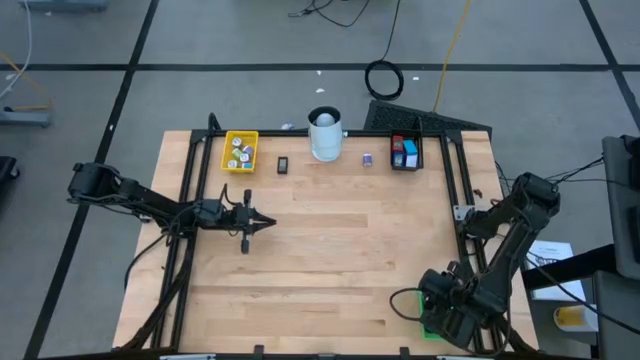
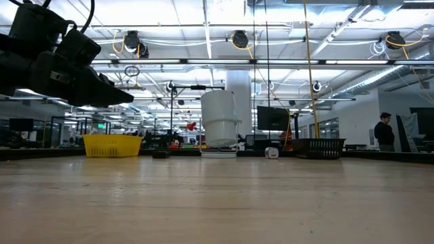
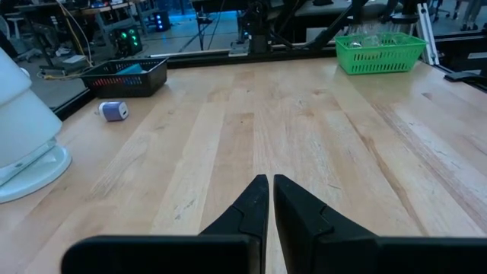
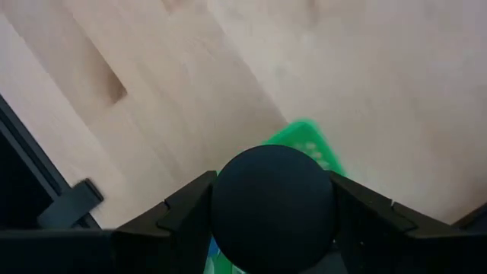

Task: Pick & Place Office items
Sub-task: Put the orange hourglass into the green bin, then put the black timer into the black bin

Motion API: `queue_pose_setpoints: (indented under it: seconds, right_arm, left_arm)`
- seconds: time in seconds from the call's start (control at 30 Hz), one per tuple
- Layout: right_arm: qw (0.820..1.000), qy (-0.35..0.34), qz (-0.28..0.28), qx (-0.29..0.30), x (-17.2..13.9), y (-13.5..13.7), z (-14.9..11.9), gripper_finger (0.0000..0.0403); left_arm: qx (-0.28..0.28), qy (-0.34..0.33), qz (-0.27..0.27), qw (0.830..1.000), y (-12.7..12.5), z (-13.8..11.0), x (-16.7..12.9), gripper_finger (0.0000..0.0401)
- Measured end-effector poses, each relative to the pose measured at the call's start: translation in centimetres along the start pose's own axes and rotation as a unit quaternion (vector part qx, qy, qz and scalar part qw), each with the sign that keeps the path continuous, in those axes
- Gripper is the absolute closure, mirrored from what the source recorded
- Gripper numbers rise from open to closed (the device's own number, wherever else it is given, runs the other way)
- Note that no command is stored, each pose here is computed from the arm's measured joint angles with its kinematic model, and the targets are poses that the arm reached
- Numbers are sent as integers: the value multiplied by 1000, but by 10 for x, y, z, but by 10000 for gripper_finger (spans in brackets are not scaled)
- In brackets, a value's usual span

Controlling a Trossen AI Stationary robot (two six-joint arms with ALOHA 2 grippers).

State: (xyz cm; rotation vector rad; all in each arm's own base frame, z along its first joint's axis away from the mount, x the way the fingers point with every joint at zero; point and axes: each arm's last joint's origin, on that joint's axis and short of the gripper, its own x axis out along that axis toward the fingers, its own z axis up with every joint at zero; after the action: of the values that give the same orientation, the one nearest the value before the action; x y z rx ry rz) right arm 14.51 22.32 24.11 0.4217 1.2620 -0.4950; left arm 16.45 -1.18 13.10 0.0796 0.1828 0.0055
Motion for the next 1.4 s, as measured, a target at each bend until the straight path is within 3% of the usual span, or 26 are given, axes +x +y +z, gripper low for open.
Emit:
queue_pose_setpoints:
  seconds: [0.2, 0.53, 1.0, 1.17, 1.4]
  right_arm:
    - [1000, 14, 0, 2, 16, -3, -4, 185]
    - [999, 40, -3, 10, 15, -4, -3, 131]
    - [996, 52, 43, 55, -6, -17, 17, 153]
    - [998, 34, 38, 40, -13, -29, 28, 187]
    - [995, -100, 12, -27, -19, -50, 73, 284]
  left_arm:
    - [0, 0, 0, 1000, 0, 0, 0, 371]
    - [2, 0, 0, 1000, 0, 0, 0, 371]
    - [3, -1, -1, 1000, 0, 0, 0, 371]
    - [2, -1, 0, 1000, 0, 0, 0, 371]
    - [-7, 0, 10, 1000, 1, 0, 0, 370]
